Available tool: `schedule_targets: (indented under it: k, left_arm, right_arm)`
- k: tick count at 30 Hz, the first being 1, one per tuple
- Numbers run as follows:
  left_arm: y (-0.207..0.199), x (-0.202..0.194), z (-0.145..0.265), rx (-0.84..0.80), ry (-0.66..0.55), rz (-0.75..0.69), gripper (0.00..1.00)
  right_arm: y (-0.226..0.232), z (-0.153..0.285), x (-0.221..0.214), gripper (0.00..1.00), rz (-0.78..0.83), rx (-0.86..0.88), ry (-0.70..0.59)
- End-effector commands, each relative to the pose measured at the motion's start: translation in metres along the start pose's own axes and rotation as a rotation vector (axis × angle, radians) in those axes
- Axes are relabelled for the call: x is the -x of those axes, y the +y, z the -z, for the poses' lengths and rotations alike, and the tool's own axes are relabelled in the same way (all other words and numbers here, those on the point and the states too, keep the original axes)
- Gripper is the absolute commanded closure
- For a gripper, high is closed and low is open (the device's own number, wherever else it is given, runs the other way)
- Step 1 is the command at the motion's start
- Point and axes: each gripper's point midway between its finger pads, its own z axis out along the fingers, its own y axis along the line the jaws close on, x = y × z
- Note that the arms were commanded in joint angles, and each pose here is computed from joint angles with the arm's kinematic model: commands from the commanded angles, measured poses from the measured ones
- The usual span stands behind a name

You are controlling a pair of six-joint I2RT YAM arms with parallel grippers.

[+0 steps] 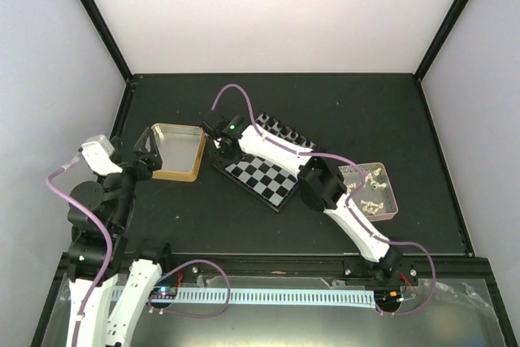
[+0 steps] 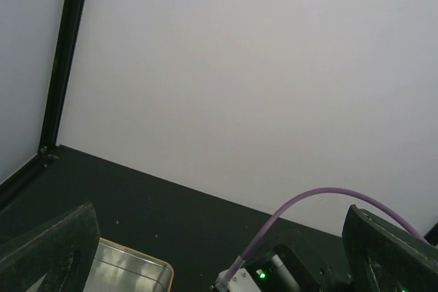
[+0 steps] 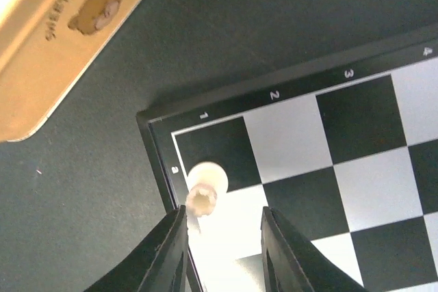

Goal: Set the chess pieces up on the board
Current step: Place the chess piece on the chessboard, then adjust the chess piece on the chessboard.

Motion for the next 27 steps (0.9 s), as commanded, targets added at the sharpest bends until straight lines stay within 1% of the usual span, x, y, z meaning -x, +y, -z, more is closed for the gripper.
schedule_targets:
  k: [1, 3, 5, 9, 14, 17, 18, 19, 22, 23, 24, 27]
  left_arm:
    - [-0.014, -0.008, -0.003, -0.066, 0.078, -0.020, 0.01]
    - [-0.021, -0.027, -0.011, -0.116, 0.155, -0.023, 0.01]
    - [-0.028, -0.055, -0.021, -0.177, 0.256, -0.026, 0.01]
    - [-0.030, -0.124, -0.039, -0.243, 0.503, 0.027, 0.03]
    - [-0.024, -0.201, -0.053, -0.229, 0.789, 0.148, 0.21]
    - [-0.019, -0.241, -0.063, -0.169, 0.940, 0.155, 0.32]
    - [-0.017, -0.252, -0.068, -0.140, 0.980, 0.150, 0.38]
    - [-0.016, -0.265, -0.072, -0.116, 1.028, 0.148, 0.41]
    - [-0.014, -0.292, -0.087, -0.059, 1.112, 0.122, 0.55]
    - [-0.011, -0.297, -0.092, -0.030, 1.122, 0.106, 0.55]
    - [-0.005, -0.312, -0.096, 0.013, 1.160, 0.094, 0.55]
    - [0.004, -0.326, -0.108, 0.080, 1.194, 0.074, 0.55]
  right_arm:
    - [-0.002, 0.046, 0.015, 0.68, -0.040, 0.028, -0.079]
    - [-0.007, 0.062, 0.017, 0.67, -0.064, 0.034, -0.120]
    - [-0.014, 0.079, 0.017, 0.66, -0.096, 0.054, -0.170]
    - [-0.030, 0.108, 0.013, 0.63, -0.188, 0.108, -0.259]
    - [-0.065, 0.125, -0.021, 0.64, -0.292, 0.093, -0.307]
    - [-0.091, 0.126, -0.055, 0.64, -0.347, 0.058, -0.302]
    - [-0.099, 0.128, -0.063, 0.64, -0.362, 0.043, -0.304]
    - [-0.107, 0.130, -0.071, 0.64, -0.376, 0.033, -0.309]
    - [-0.130, 0.134, -0.092, 0.65, -0.411, -0.020, -0.318]
    - [-0.137, 0.137, -0.098, 0.65, -0.421, -0.034, -0.325]
    - [-0.143, 0.138, -0.103, 0.66, -0.431, -0.049, -0.327]
    - [-0.163, 0.142, -0.117, 0.66, -0.464, -0.092, -0.337]
